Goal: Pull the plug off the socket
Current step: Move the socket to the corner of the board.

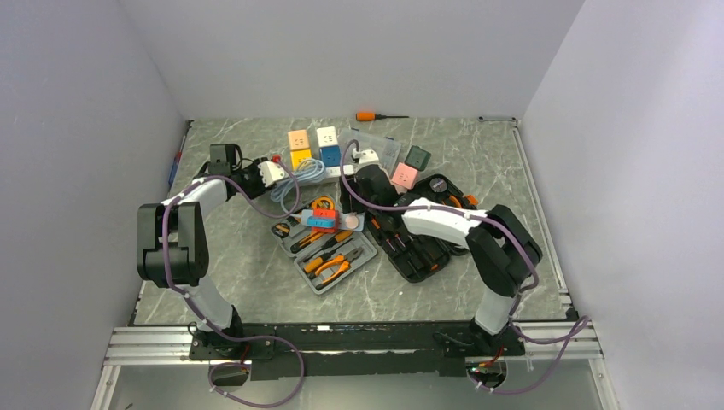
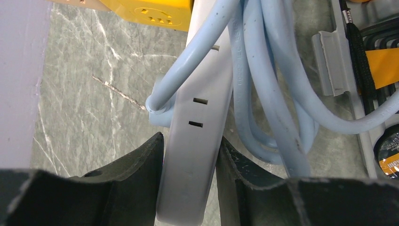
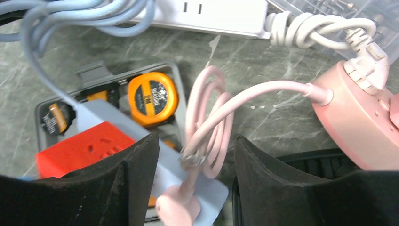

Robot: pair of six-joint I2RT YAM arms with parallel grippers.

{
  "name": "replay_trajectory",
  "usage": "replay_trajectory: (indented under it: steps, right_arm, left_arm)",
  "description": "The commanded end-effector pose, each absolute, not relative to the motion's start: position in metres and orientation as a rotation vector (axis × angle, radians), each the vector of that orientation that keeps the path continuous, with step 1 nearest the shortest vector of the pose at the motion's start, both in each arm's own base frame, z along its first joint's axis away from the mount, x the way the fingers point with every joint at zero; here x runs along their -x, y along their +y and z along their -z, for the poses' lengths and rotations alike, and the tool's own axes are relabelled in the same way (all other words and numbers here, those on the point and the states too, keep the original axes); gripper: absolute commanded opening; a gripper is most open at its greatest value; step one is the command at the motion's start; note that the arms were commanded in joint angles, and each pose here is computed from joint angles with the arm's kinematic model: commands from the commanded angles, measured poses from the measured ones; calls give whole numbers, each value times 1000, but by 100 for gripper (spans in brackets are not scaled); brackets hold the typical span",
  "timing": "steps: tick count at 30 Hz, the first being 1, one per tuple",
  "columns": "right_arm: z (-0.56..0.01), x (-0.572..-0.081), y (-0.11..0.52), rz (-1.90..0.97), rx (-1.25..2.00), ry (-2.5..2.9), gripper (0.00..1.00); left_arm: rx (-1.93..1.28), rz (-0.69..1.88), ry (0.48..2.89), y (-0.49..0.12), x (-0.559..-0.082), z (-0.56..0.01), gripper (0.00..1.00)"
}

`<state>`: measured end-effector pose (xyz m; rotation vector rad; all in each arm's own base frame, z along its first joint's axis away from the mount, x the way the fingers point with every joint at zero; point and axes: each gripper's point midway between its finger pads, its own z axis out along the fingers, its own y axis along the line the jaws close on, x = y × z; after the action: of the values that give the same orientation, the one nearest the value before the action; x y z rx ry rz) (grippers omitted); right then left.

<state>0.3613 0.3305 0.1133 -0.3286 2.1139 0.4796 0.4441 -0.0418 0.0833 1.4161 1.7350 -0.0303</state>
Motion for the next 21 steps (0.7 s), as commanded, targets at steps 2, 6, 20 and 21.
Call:
replay_trajectory:
  steps: [2, 6, 20, 21]
  right_arm:
    - [-100, -381, 337, -482, 299, 2142, 58]
    - [-84, -373, 342, -521, 302, 2199, 41]
    - [-201, -404, 402, -607, 426, 1941, 0]
    - [-201, -404, 410, -615, 441, 1938, 0]
  left_arm:
    - [-1371, -114, 1497, -50, -473, -155, 15]
    - [-1351, -135, 1478, -49, -476, -164, 15]
    - [-1107, -285, 1414, -4, -513, -255, 6]
    - [-1105, -300, 1411, -2, -513, -257, 6]
